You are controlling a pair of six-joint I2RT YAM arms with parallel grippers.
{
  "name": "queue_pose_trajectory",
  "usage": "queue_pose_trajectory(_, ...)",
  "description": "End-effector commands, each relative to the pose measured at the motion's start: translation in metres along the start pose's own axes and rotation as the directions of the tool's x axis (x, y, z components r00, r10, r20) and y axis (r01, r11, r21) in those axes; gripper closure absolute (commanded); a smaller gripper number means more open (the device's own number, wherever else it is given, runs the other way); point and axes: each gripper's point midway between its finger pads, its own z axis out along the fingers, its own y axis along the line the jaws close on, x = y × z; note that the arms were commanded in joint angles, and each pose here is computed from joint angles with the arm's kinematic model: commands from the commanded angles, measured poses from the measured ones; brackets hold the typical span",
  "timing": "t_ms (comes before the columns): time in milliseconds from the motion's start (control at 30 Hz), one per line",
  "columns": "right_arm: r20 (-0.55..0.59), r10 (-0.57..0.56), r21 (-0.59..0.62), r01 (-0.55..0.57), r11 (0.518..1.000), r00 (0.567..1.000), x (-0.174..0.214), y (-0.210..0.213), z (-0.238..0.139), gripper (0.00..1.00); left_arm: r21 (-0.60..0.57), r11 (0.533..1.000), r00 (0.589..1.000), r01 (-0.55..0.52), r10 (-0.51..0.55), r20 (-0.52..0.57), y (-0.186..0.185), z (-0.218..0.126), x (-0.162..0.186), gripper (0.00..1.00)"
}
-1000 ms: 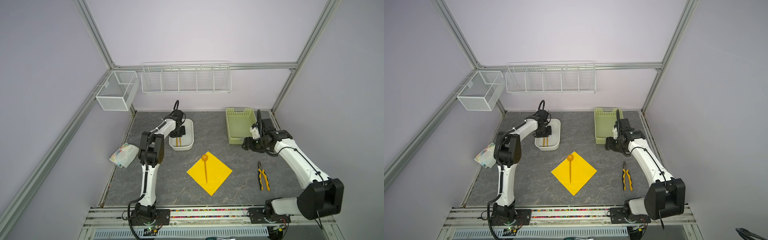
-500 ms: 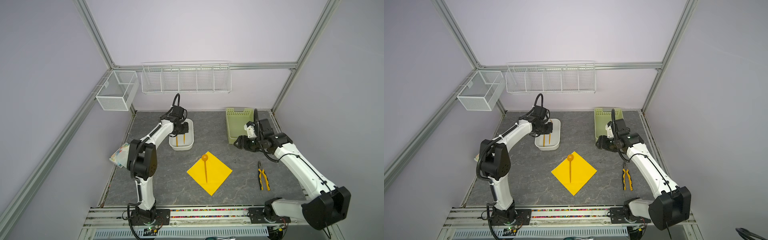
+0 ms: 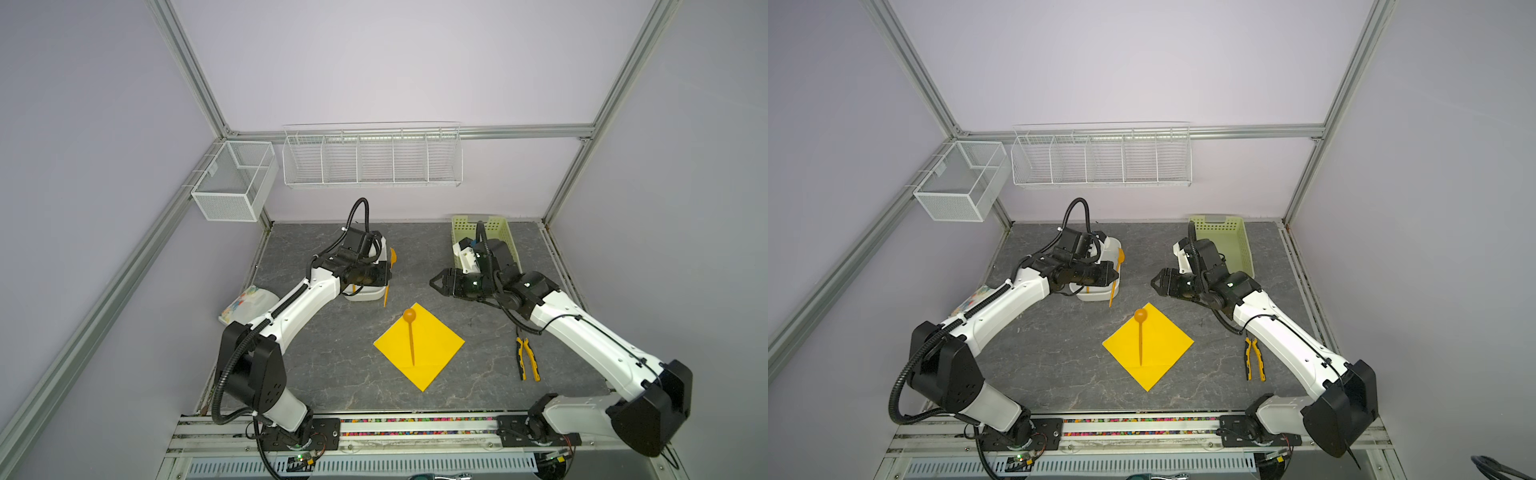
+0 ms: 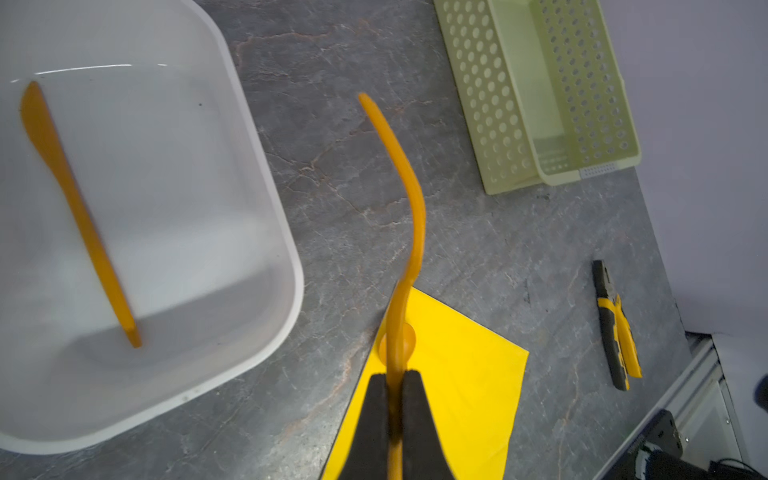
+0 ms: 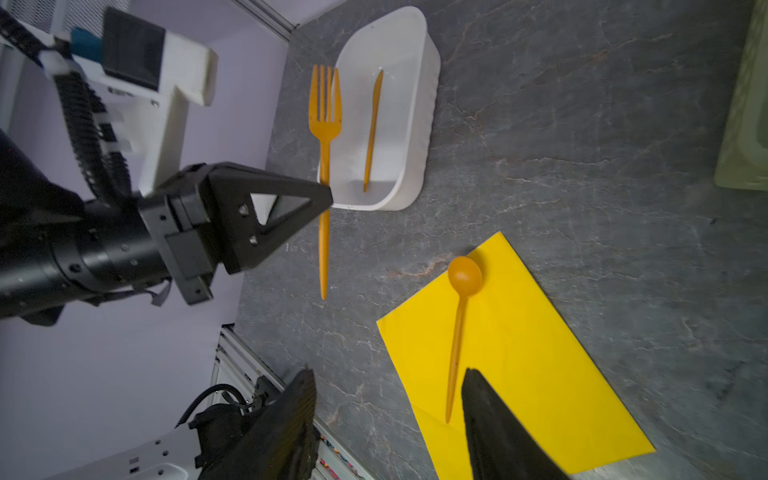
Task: Place the utensils on the paper napkin and roll it up
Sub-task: 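Lift the fork with the left gripper while the right gripper reaches toward it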
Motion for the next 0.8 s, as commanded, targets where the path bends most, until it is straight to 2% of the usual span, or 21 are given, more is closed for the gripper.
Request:
queue_pose_trajectory(0, 0.046, 0.056, -0.098, -0.051, 0.994, 0.997, -0.009, 0.028, 0.010, 0.42, 0.064, 0.997, 0.998, -0.052, 0.049, 0.039, -0.030, -0.011, 0.003, 1.00)
queue_pose_trajectory(300, 0.073, 0.110, -0.145, -0.099, 0.984, 0.991, -0.009, 0.039, 0.026, 0.51, 0.130, 0.988, 0.995, -0.083, 0.075, 0.064, -0.067, -0.022, 0.017, 1.00)
queue_pose_trajectory(767, 0.046, 0.162, -0.161, -0.152, 0.975, 0.986, -0.004, 0.033, 0.053, 0.67, 0.143, 0.986, 0.994, -0.090, 0.079, 0.079, -0.077, -0.026, 0.018, 1.00)
